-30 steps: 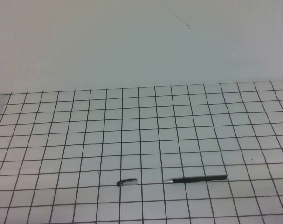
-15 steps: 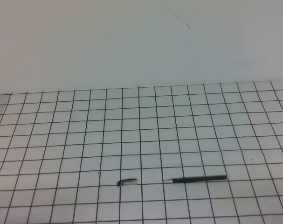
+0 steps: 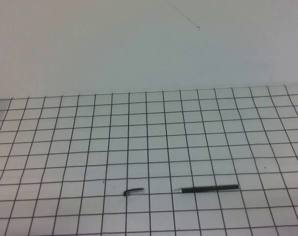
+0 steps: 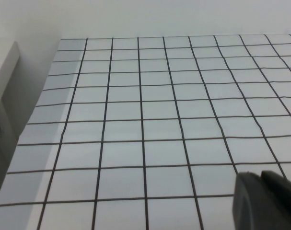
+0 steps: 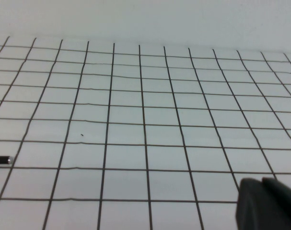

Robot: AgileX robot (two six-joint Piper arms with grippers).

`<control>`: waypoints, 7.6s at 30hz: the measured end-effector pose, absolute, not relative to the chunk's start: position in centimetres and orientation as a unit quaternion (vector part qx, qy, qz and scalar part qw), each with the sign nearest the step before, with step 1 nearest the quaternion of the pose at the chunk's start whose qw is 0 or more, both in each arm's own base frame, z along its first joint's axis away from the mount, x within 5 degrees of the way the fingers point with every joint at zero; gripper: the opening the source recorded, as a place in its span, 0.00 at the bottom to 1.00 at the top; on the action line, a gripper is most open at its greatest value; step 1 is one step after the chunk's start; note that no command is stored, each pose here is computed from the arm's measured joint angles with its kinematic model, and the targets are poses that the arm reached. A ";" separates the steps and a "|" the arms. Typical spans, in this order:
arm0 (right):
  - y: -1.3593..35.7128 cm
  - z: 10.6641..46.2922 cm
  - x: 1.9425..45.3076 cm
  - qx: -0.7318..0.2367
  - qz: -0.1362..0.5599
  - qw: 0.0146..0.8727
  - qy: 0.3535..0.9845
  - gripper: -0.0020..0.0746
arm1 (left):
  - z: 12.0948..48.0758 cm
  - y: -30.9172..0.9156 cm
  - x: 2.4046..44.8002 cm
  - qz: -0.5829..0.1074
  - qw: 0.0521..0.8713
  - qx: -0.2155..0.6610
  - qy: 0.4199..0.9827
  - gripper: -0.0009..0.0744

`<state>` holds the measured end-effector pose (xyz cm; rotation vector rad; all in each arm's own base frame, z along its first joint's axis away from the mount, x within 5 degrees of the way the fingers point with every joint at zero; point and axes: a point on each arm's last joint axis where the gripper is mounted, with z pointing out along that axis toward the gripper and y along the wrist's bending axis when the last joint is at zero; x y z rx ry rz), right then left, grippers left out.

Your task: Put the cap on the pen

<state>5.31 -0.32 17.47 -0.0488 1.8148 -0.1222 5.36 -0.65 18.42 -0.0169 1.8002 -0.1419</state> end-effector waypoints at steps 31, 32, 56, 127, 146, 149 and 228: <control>-0.3 17.5 5.3 -0.025 -0.057 0.615 0.786 0.02 | 19.1 -0.5 5.5 -0.040 0.652 0.008 0.757 0.01; -0.3 17.5 5.3 -0.025 -0.058 0.616 0.785 0.02 | 19.1 -0.5 5.5 -0.033 0.652 0.013 0.758 0.01; -0.3 24.4 4.2 -0.016 -0.087 0.868 0.488 0.02 | 24.5 0.2 4.7 -0.011 0.849 -0.012 0.529 0.01; 1.2 24.9 8.4 -0.079 0.028 0.530 0.844 0.02 | 28.3 -9.0 25.2 -0.225 0.338 0.348 0.845 0.51; 1.1 25.1 8.4 -0.081 0.024 0.536 0.840 0.02 | 21.4 -16.8 29.0 -0.114 0.234 0.501 0.826 0.38; 1.1 25.1 8.4 -0.081 0.024 0.536 0.840 0.02 | 19.9 -17.2 29.5 -0.113 0.225 0.485 0.838 0.38; 1.1 25.1 8.5 -0.080 0.023 0.540 0.837 0.02 | 25.1 -20.7 29.1 0.024 0.196 0.644 0.739 0.12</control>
